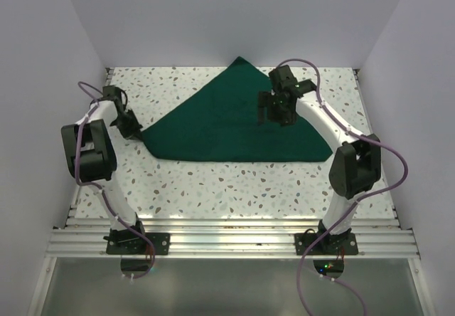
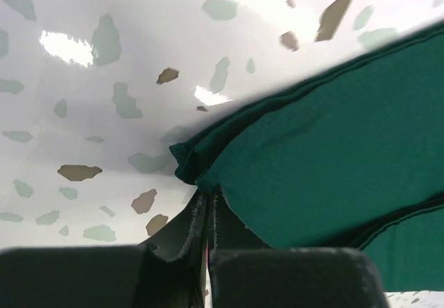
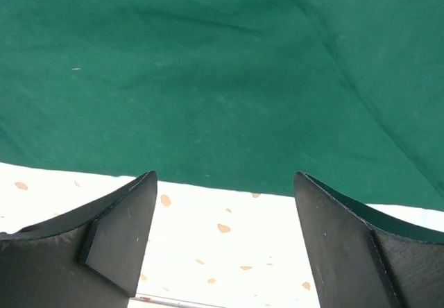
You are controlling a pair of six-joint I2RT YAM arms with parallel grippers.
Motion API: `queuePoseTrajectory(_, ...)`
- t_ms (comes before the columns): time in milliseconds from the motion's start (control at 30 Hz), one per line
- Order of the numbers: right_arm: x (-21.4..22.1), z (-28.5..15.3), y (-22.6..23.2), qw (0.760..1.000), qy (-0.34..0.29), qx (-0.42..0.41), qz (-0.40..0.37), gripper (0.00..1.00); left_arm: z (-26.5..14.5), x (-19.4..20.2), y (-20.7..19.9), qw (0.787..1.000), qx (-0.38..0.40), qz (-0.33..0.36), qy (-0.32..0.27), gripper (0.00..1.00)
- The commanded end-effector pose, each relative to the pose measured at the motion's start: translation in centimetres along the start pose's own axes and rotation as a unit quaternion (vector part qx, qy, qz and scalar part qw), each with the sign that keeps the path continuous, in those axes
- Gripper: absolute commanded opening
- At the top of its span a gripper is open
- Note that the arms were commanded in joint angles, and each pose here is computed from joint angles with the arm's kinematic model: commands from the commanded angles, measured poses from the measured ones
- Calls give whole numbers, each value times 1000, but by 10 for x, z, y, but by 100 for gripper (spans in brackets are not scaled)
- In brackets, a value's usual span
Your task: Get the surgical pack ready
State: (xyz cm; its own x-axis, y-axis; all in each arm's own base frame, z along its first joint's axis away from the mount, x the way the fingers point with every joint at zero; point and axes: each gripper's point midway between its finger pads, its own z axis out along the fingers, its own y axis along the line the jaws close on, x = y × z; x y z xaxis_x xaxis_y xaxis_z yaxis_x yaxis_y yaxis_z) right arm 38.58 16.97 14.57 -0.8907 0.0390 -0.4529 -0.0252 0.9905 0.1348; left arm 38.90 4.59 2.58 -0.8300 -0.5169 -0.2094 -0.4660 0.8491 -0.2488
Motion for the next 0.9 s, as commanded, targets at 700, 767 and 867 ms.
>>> queuePoseTrajectory(700, 48, 42, -118, 963, 99, 15, 248, 84, -112, 145, -389, 904, 331, 270, -32, 0)
queuePoseTrajectory(767, 56, 49, -127, 962, 109, 25, 249, 84, -107, 155, -404, 898, 343, 276, -17, 0)
queuePoseTrajectory(867, 62, 55, -134, 960, 120, 29, 250, 84, -95, 168, -416, 895, 343, 286, -2, 0)
